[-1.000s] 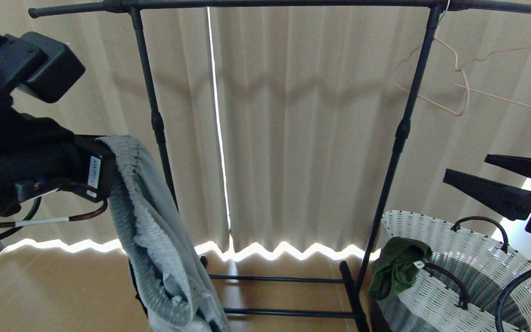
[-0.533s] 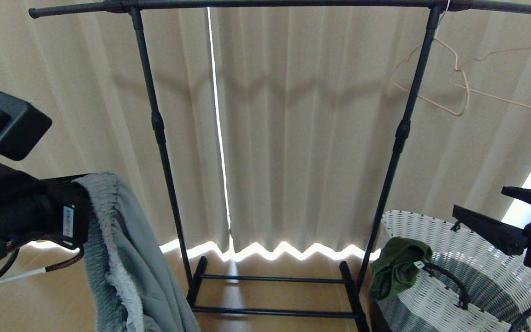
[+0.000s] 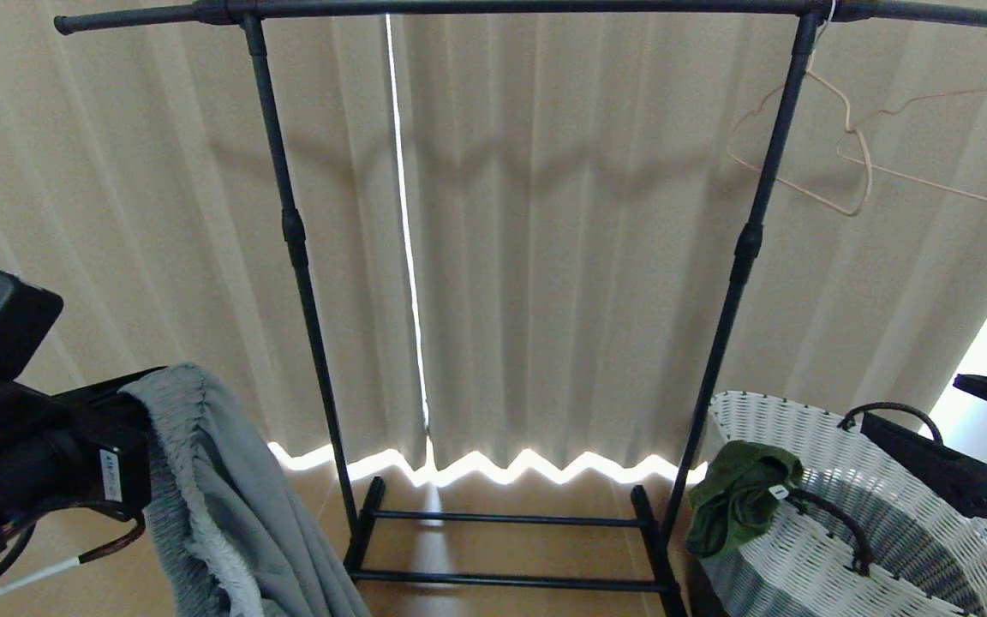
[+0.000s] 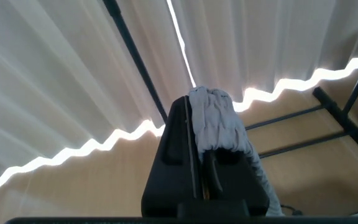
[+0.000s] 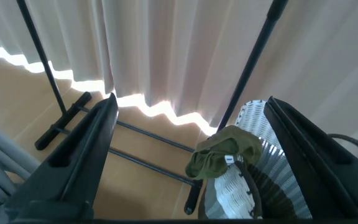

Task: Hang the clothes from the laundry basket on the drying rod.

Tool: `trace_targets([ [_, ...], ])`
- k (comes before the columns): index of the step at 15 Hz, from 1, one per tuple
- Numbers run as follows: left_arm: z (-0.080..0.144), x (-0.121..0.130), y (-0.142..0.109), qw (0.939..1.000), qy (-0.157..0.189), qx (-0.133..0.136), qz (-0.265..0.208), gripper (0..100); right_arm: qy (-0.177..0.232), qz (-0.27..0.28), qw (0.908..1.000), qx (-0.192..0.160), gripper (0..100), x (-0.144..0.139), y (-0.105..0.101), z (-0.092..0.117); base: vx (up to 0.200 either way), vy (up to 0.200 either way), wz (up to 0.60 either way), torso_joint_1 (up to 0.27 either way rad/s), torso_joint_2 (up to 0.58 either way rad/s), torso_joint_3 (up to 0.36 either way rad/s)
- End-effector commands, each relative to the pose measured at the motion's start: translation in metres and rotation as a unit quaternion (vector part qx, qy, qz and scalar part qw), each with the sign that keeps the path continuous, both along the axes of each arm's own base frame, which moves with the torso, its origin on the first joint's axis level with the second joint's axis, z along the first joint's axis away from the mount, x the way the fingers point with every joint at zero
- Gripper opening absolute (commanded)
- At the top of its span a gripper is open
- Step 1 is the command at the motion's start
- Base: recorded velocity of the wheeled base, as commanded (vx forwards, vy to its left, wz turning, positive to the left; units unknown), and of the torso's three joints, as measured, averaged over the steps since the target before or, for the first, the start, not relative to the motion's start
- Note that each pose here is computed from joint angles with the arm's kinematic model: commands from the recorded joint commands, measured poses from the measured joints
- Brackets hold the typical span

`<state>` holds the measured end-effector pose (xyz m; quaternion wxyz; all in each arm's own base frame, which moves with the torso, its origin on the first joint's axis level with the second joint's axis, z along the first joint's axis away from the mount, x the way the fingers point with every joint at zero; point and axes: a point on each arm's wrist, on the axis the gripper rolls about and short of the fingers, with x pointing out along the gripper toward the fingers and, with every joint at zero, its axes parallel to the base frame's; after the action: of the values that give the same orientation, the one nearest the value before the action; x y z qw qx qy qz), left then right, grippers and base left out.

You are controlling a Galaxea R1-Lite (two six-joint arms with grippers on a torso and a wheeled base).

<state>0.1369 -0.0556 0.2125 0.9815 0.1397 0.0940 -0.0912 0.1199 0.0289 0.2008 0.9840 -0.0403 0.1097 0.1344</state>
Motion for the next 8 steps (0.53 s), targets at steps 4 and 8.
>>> trace_targets([
  [4,-0.007,-0.009,0.004,0.9998,-0.001,-0.002,-0.019,0,0.015,0.001,0.9999,-0.008,100,0.002,0.001,-0.007,0.000,0.000,0.00,0.000,0.00,0.000],
  [8,-0.008,-0.025,0.012,0.9993,-0.024,0.019,-0.023,0,0.011,0.003,0.9998,-0.016,100,0.001,0.000,-0.007,0.000,0.000,0.00,0.000,0.00,0.000],
])
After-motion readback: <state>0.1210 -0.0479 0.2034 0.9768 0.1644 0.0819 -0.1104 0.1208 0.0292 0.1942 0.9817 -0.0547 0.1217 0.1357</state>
